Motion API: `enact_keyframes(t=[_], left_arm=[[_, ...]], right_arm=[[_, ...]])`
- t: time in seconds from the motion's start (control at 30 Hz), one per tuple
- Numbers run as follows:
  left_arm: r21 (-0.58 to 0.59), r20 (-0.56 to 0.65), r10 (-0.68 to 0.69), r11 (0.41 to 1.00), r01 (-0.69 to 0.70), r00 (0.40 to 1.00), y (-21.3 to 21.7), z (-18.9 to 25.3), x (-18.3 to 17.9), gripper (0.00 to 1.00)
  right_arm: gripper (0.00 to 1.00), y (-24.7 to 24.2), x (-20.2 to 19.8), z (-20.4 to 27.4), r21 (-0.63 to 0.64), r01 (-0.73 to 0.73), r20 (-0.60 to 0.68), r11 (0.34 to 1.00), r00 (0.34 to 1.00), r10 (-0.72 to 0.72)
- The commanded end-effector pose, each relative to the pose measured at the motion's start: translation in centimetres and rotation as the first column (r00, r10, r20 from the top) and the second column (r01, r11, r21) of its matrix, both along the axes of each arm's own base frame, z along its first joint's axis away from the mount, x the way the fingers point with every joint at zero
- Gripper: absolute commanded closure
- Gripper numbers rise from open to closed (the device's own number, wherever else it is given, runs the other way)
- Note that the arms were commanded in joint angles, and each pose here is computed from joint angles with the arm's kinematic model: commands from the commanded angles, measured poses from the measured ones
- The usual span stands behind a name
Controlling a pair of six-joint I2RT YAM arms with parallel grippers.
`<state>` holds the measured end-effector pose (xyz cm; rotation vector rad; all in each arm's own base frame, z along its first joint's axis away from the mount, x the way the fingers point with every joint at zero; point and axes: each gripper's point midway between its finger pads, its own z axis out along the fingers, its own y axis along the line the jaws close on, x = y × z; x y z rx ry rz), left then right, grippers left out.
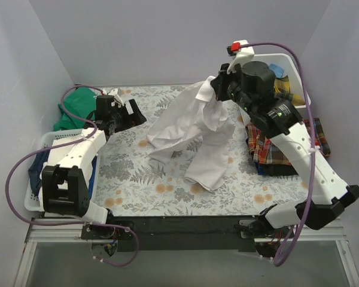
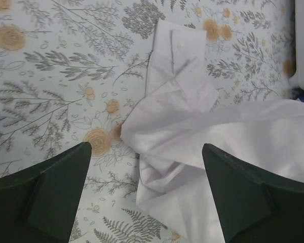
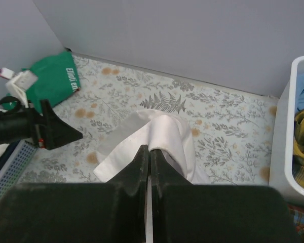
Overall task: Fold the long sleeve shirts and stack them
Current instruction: Flatten the shirt out
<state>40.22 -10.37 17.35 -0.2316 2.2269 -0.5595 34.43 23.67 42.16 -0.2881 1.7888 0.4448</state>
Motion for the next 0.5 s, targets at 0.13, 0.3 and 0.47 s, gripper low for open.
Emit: enact_keyframes(t=[0.13,0.3,0.47], left_arm=[[-0.001,0.195,-0.348,0.935,0.355,0.917,-7.4,1.1,2.6,0.08],[0.001,0.199,-0.485,0.869,0.494,0.852,-10.8,-0.3,2.8,0.09],[0.009,0.190,-0.534,0.840,0.542,0.824,-11.6,-1.9,1.3,0.10]], right_arm=[[0.99,0.6,-2.2,0.6,-0.014,-0.133,0.046,0.991,0.990,0.133],[0.99,0.5,-3.2,0.2,-0.003,-0.156,0.030,0.988,0.987,0.156],[0.99,0.4,-3.4,0.2,0.001,-0.160,0.026,0.987,0.987,0.160]])
